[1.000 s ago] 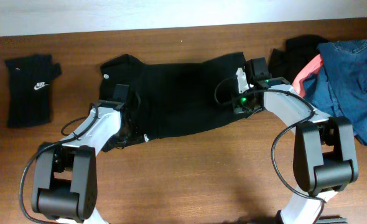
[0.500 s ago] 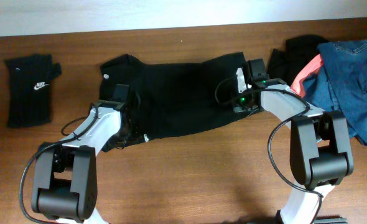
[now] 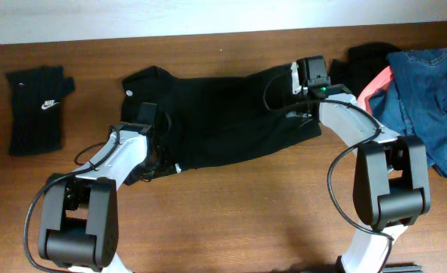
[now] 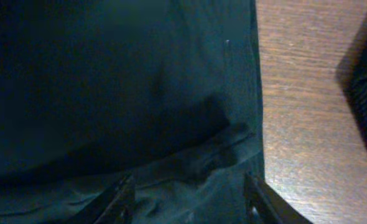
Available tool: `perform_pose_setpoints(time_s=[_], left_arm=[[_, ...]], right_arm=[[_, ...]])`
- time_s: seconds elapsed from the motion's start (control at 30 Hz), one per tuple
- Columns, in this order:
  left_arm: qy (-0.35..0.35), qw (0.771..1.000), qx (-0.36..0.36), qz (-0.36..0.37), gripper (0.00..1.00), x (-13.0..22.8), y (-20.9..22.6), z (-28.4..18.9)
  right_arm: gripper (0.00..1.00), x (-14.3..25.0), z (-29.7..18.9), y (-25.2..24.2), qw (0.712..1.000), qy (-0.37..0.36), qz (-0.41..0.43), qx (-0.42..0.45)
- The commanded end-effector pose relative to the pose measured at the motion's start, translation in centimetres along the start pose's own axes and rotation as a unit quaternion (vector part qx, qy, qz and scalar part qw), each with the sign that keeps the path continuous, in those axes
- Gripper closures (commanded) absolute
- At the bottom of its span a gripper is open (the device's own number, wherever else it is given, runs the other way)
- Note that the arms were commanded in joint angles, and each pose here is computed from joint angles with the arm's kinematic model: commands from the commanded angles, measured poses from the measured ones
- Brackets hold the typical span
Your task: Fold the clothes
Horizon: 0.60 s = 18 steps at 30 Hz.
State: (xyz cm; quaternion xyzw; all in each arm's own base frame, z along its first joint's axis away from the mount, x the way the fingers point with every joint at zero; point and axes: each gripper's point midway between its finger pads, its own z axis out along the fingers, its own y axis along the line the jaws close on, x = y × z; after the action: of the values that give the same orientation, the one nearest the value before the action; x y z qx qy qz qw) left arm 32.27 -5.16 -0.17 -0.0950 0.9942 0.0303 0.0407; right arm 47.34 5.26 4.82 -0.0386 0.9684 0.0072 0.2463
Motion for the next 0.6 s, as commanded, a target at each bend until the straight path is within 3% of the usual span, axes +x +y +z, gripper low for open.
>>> perform_pose_setpoints(time_s=[0.0, 0.1, 0.17, 0.23, 0.57], left_arm=[[0.033, 0.999, 0.005, 0.007, 0.7, 1.5, -0.4, 1.2], [0.031, 0.999, 0.006, 0.006, 0.7, 1.5, -0.4, 1.2], [0.031, 0.999, 0.006, 0.006, 0.7, 1.4, -0.4, 1.2], [0.031, 0.999, 0.006, 0.006, 0.7, 1.4, -0.4, 1.2], [0.019, 1.0, -0.012, 0.006, 0.7, 1.0, 0.2, 1.3]], right_arm=[[0.53, 0.1, -0.7, -0.5, 1.0, 0.017, 0.001, 0.011], [0.69, 1.2, -2.4, -0.6, 0.999, 0.053, 0.0, 0.012], [0.88, 1.6, -3.9, -0.5, 0.997, 0.07, 0.0, 0.009], [0.96, 2.0, -4.9, -0.5, 0.997, 0.081, -0.001, 0.009], [0.96, 3.6, -3.6, -1.4, 0.993, 0.111, 0.0, 0.028]])
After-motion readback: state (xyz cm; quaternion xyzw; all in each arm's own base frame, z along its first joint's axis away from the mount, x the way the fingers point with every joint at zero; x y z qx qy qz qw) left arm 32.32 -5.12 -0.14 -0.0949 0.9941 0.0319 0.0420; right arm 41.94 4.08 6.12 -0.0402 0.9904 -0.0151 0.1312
